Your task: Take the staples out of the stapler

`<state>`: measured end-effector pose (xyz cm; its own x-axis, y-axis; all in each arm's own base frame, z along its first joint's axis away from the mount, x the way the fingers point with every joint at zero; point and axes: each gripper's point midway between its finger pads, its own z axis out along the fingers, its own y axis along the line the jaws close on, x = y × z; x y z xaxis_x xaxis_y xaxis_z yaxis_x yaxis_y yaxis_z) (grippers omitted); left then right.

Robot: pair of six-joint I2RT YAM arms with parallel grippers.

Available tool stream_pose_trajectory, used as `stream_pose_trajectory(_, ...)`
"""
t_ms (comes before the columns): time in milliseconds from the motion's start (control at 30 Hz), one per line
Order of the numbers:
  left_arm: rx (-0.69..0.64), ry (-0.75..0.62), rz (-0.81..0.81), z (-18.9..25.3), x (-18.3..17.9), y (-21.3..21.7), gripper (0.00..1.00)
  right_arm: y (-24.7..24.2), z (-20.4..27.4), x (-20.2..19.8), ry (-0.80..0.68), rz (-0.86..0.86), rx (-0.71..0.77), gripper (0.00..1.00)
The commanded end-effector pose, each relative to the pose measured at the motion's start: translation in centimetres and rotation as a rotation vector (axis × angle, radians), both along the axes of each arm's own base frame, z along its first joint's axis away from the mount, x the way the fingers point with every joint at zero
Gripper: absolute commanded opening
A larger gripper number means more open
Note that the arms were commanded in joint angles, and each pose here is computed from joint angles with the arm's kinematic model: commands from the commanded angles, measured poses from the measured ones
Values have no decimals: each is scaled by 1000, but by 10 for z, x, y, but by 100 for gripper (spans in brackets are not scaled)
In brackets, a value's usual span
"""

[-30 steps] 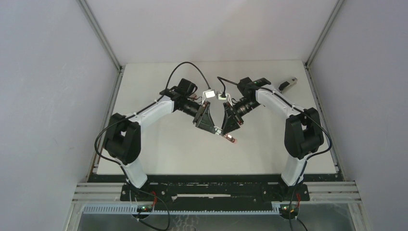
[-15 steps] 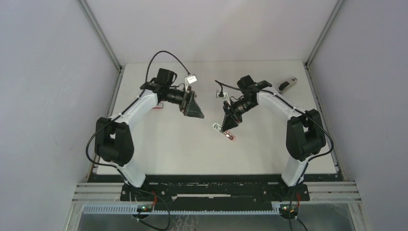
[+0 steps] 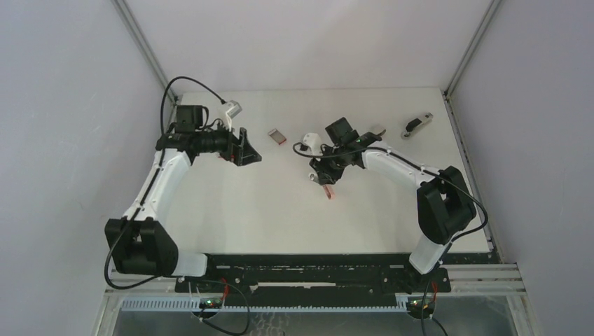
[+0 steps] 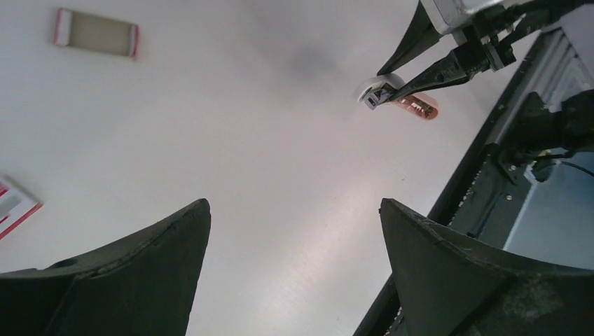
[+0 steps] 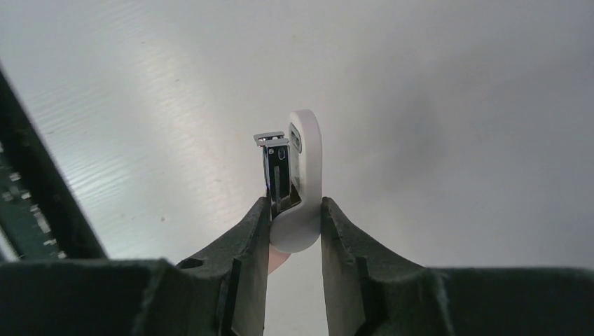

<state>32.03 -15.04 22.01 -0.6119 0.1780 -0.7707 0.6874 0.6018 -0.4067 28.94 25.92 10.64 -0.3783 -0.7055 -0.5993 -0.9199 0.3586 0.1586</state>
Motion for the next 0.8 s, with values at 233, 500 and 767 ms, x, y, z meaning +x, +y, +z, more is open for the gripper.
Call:
stream_pose_trajectory(233,166,-191,189,22,-22,56,97,9,-15,50,-379,-135,-259,7)
stream_pose_trajectory(500,207,-247,252,22,-37,68,99,12,-29,55,-507,-133,-401,7)
stream_pose_trajectory(767,213,-270,299,24,-36,77,99,15,-37,58,-683,-94,-574,7)
